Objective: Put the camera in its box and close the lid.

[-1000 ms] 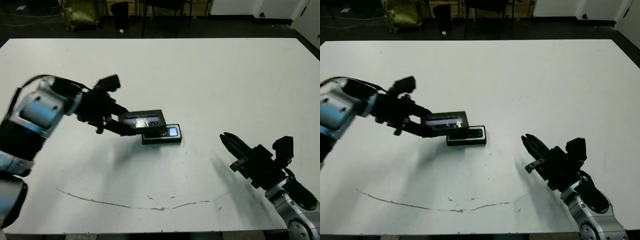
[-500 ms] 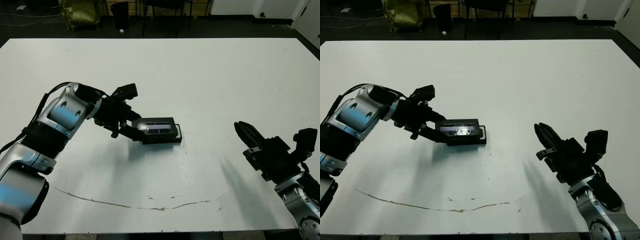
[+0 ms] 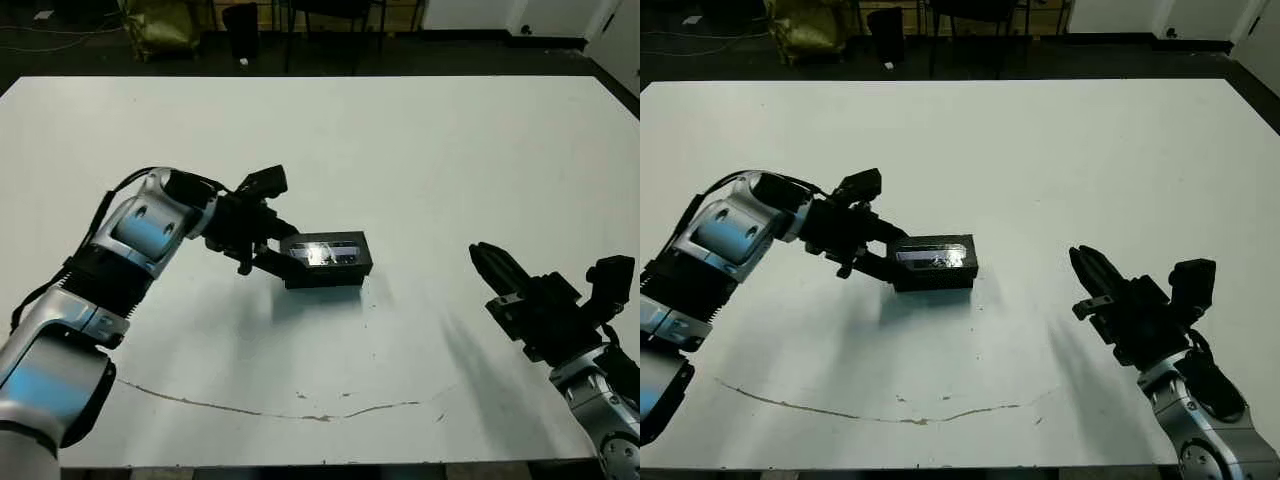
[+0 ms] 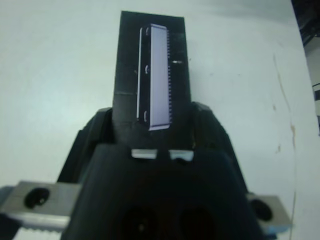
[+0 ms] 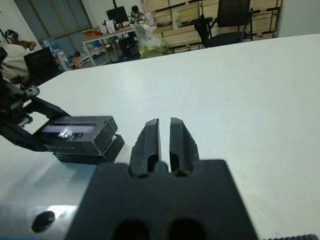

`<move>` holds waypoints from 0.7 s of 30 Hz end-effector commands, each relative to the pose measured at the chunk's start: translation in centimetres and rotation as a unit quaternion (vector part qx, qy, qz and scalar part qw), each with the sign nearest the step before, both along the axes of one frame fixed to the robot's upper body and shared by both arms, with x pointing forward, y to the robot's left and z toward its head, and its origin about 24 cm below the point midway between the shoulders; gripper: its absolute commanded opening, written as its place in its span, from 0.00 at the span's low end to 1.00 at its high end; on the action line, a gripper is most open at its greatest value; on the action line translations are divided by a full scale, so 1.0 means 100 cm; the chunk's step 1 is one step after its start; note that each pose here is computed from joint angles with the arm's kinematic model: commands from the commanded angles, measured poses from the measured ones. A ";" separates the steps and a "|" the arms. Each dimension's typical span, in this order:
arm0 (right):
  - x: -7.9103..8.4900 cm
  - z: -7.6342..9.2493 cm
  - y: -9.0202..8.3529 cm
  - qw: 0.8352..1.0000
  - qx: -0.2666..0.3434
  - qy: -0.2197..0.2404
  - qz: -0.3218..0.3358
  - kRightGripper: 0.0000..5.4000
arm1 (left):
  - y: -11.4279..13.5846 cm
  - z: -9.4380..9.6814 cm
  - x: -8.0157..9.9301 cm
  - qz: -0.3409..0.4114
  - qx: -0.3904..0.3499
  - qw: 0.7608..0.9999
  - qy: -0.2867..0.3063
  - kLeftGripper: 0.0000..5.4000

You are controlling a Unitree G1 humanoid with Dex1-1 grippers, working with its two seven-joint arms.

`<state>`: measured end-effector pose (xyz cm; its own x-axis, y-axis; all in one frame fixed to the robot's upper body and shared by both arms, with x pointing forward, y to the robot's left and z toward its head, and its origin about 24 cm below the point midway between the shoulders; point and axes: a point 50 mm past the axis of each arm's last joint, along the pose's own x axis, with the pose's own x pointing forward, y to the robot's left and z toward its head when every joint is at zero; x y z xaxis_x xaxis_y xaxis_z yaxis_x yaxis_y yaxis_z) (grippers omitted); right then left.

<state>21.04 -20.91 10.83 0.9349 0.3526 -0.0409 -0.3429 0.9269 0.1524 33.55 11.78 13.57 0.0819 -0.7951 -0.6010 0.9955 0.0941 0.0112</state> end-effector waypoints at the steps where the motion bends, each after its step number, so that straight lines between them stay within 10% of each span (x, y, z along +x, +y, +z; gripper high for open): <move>1: -0.002 -0.004 -0.003 1.000 0.000 0.015 -0.003 0.00 | -0.004 0.007 0.003 -0.001 0.008 1.000 -0.026 0.42; 21: -0.005 -0.009 0.000 1.000 -0.003 0.026 -0.006 0.00 | -0.012 0.002 0.009 -0.014 0.044 0.998 -0.035 0.42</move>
<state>20.72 -20.89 10.38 0.9347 0.3498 -0.0628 -0.3368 0.9282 0.1579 34.34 10.42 13.97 0.1055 -0.7605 -0.6408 0.9939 0.0589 0.0937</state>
